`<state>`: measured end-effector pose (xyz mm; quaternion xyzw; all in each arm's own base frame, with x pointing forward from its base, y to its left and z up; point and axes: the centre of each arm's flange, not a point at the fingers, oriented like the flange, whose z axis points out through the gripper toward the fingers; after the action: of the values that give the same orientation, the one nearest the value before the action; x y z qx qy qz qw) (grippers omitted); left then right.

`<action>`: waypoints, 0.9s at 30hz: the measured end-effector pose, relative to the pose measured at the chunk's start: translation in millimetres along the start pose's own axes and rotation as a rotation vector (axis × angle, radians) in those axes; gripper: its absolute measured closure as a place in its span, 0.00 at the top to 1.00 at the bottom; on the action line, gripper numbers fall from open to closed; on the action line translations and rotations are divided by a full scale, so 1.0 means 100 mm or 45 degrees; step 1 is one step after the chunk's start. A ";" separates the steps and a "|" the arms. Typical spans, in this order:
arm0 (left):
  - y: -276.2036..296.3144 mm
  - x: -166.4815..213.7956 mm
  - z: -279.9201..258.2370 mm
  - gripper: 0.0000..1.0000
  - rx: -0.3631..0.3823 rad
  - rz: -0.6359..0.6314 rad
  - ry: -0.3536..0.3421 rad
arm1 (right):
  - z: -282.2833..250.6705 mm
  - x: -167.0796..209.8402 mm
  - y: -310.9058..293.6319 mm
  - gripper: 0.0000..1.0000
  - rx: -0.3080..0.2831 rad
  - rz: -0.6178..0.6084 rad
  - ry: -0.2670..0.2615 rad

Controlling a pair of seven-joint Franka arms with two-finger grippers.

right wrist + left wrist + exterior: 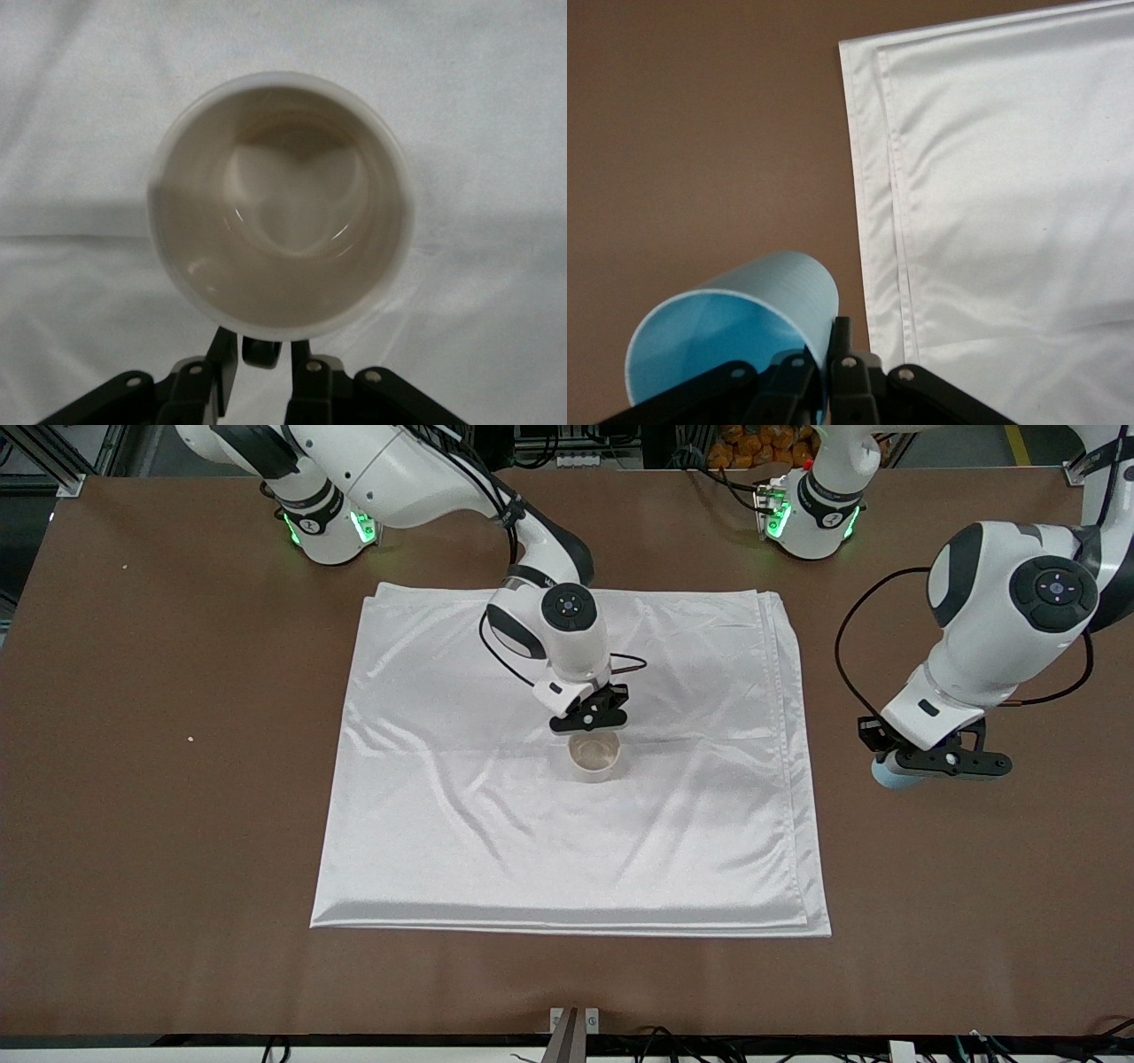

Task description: Place blue cup into white mug on cloth

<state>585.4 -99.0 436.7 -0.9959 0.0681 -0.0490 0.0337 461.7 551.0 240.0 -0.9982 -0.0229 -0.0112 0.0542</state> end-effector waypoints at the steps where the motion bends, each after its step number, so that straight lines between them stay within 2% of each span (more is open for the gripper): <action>1: 0.02 0.00 0.00 0.04 0.000 0.004 -0.003 | 0.00 0.00 0.00 0.37 0.000 0.005 0.000; 6: 0.12 -0.01 0.00 0.04 -0.004 0.027 -0.009 | -0.05 0.04 -0.01 0.58 0.005 0.023 0.008; 10: 0.21 -0.01 -0.02 0.04 -0.008 0.045 -0.004 | -0.15 0.06 -0.01 0.75 -0.022 0.030 -0.007; 11: 0.23 -0.01 -0.03 0.04 -0.009 0.050 -0.002 | -0.18 0.07 -0.01 0.80 -0.030 0.032 -0.011; 12: 0.26 -0.01 -0.04 0.04 -0.011 0.056 0.000 | -0.24 0.08 0.00 0.90 -0.040 0.035 -0.016; 14: 0.31 -0.01 -0.06 0.04 -0.013 0.067 0.005 | -0.36 0.11 0.02 0.99 -0.059 0.041 -0.021; 21: 0.58 -0.03 -0.11 0.04 -0.026 0.090 0.016 | -1.15 0.32 0.28 1.00 -0.116 0.100 -0.012; 27: 0.98 -0.09 -0.16 0.04 -0.045 0.079 0.023 | -1.95 0.55 0.68 1.00 -0.123 0.169 0.053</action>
<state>562.1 -195.2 445.0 -0.9933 0.1001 -0.0556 0.0170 516.2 464.6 428.3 -0.9985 0.0452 -0.0293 0.0072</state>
